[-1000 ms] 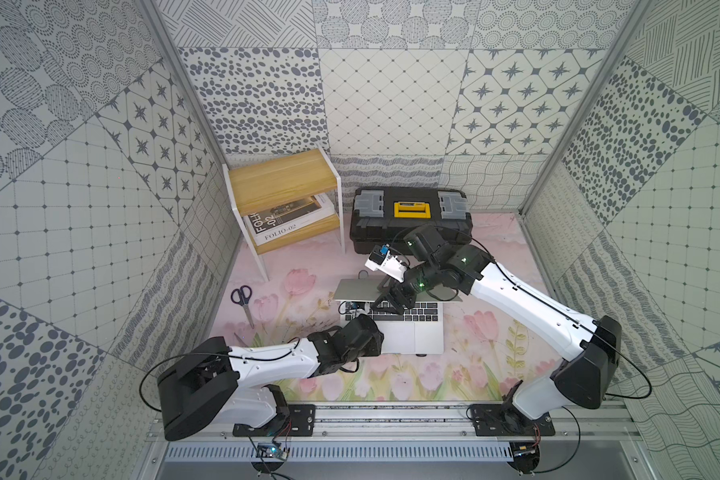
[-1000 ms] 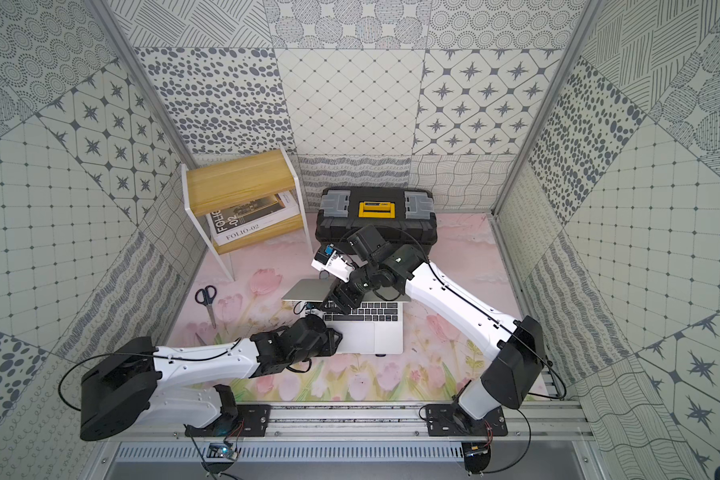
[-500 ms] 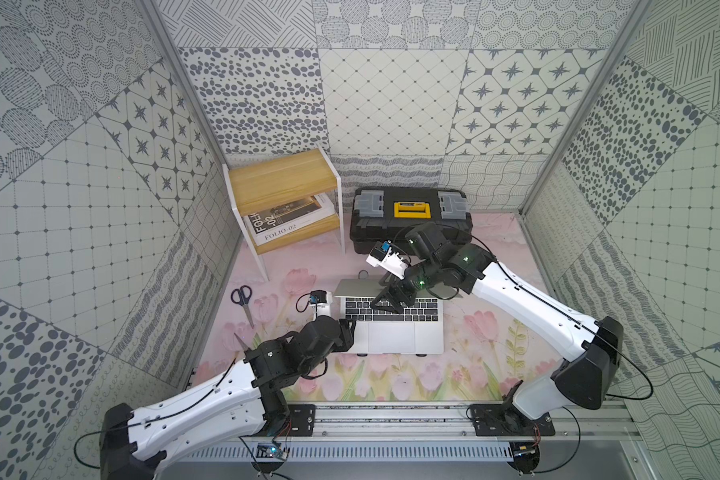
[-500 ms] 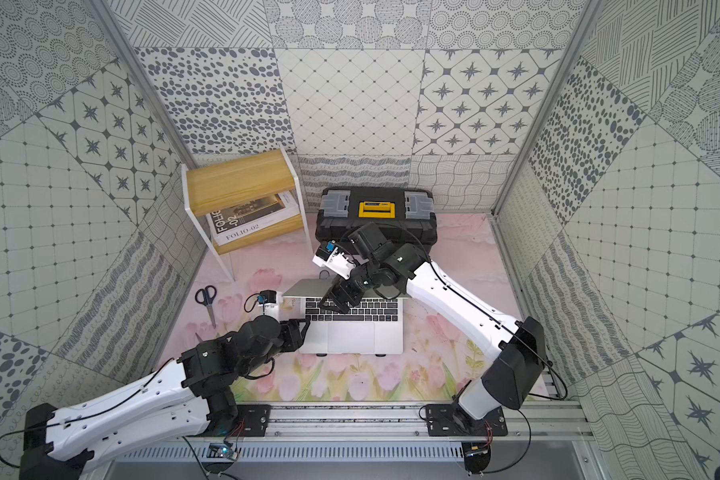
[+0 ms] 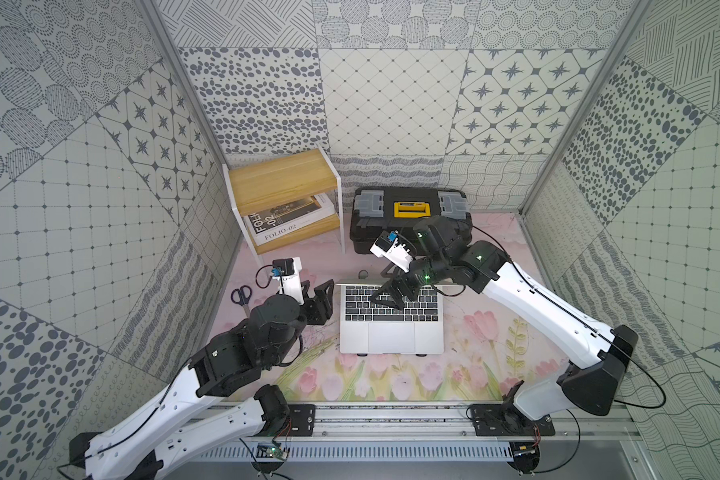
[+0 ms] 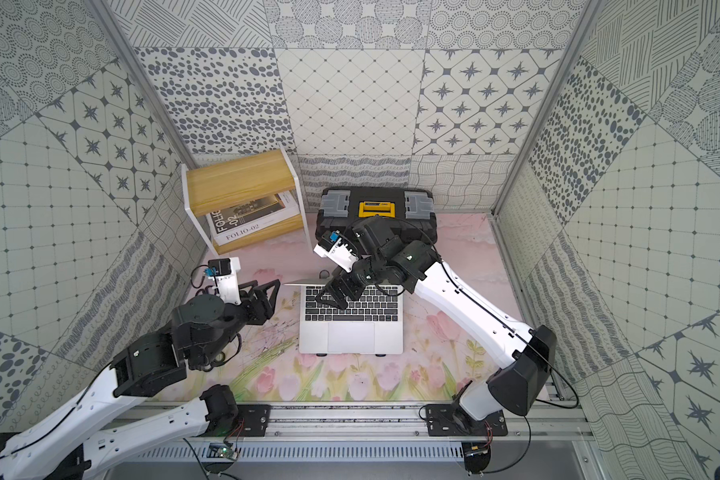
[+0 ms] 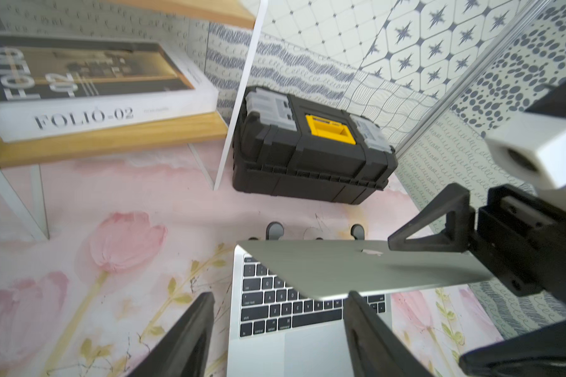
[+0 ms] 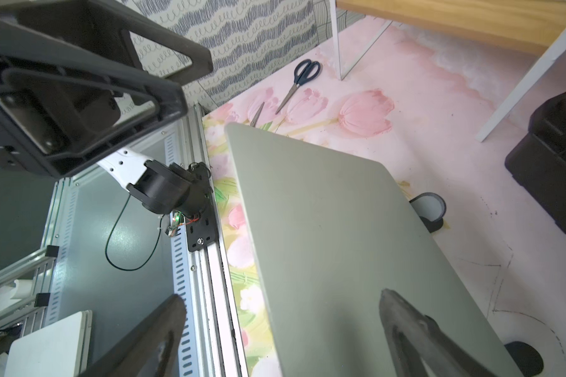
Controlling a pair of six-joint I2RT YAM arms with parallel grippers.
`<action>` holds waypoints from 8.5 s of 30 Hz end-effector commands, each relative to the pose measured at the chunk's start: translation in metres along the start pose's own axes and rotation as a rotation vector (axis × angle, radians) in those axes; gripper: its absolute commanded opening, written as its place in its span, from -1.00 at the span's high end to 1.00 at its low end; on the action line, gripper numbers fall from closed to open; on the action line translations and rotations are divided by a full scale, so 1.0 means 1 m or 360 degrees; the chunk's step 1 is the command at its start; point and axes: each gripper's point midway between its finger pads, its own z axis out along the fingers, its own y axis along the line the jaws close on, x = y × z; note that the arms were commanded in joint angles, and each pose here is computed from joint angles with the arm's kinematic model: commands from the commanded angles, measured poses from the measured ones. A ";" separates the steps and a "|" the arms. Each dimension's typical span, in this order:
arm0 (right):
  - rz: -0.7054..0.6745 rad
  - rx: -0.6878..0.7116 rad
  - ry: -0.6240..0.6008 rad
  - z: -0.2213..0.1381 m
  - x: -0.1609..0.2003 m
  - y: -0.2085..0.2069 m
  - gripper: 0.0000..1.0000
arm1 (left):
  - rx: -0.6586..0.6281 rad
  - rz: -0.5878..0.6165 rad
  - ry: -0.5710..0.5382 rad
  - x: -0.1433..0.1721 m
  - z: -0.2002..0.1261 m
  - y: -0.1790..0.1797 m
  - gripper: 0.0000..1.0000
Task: Close the laptop lid and set it aside
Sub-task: Close the lid of the laptop, then pick up the laptop from the computer stand.
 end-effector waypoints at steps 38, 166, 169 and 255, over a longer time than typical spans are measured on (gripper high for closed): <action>0.0795 0.0715 -0.0229 -0.083 0.067 -0.094 0.67 | 0.0489 0.0159 0.1065 0.098 0.109 -0.064 0.63; 0.1321 0.0904 -0.0069 -0.029 0.224 -0.162 -0.82 | 0.0144 -0.0290 0.1141 0.226 0.111 0.056 -0.59; 0.1328 0.0897 -0.0078 -0.027 0.226 -0.165 -0.79 | 0.0141 -0.0290 0.1158 0.231 0.114 0.058 -0.55; 0.1293 -0.0223 -0.0745 -0.040 0.117 -0.077 0.88 | 0.0771 -0.0603 0.0751 0.148 0.091 0.015 -0.14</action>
